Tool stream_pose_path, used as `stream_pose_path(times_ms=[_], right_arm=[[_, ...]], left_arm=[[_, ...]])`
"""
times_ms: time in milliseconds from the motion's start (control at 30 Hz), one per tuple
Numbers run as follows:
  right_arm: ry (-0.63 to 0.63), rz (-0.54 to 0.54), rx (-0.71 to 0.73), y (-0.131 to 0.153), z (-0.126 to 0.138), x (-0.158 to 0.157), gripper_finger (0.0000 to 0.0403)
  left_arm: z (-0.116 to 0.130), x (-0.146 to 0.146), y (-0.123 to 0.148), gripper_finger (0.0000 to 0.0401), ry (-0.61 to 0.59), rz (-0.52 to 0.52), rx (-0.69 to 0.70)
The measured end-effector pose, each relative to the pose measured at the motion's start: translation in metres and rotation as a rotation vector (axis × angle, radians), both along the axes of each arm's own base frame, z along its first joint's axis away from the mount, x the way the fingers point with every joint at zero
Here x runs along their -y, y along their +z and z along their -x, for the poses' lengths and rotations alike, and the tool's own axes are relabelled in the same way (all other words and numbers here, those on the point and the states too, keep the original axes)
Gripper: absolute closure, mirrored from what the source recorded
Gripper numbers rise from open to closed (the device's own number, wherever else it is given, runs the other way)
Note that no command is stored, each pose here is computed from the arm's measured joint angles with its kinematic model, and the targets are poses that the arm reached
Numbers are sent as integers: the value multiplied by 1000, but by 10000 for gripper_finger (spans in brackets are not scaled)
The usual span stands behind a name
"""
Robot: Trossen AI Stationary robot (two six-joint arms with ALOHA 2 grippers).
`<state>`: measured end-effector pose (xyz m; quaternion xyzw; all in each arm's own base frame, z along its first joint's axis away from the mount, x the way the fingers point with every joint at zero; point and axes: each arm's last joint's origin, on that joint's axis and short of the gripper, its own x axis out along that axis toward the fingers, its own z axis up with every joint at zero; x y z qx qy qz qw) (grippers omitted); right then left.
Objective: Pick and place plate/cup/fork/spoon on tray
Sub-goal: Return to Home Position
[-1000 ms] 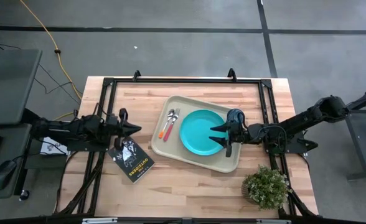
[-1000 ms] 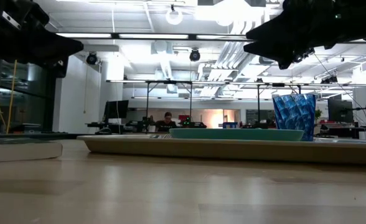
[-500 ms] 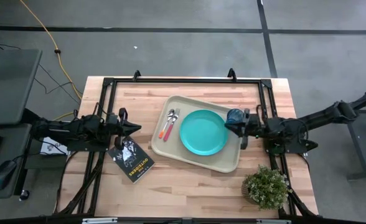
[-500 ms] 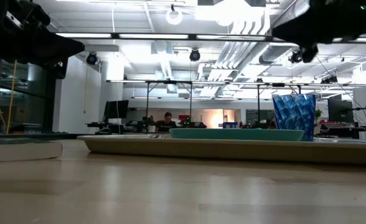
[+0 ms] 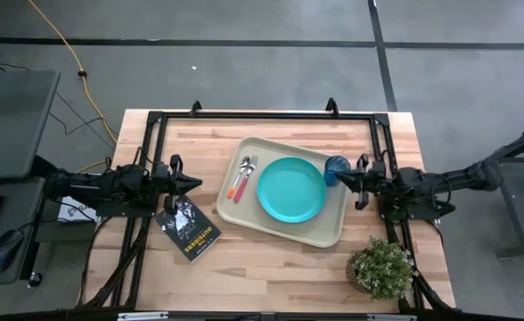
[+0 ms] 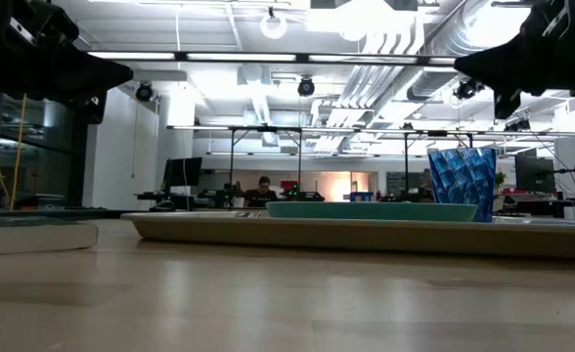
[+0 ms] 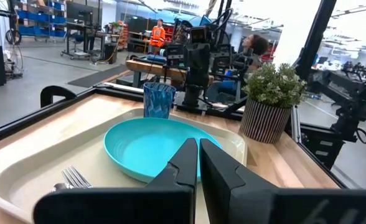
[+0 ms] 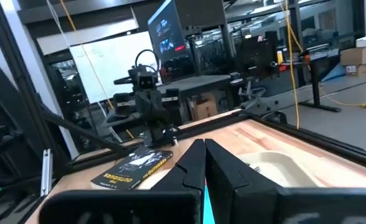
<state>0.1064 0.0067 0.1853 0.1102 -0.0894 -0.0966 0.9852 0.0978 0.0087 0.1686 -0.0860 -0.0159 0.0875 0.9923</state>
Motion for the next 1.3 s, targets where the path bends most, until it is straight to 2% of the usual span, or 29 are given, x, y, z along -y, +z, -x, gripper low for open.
stream_pose_path(times_ms=[133, 367, 533, 733, 1000, 1133, 1300], right_arm=[[-11, -4, -8, -2, 6, 4, 402], [55, -10, -108, -14, 9, 3, 403], [82, 35, -120, -15, 9, 2, 403], [87, 126, -134, -15, 9, 2, 403], [96, 142, -137, -15, 9, 2, 403], [82, 203, -169, -17, 7, 2, 403], [78, 364, -255, -22, 4, 1, 403]], left_arm=[[0, 0, 0, 401, 0, 0, 0], [0, 0, 0, 401, 0, -4, -1], [0, 0, 0, 401, 2, -67, -12], [0, 0, 0, 401, 2, -70, -12], [0, 0, 0, 401, 2, -70, -12], [0, 0, 0, 401, 2, -70, -12], [0, 0, 0, 401, 2, -70, -12]])
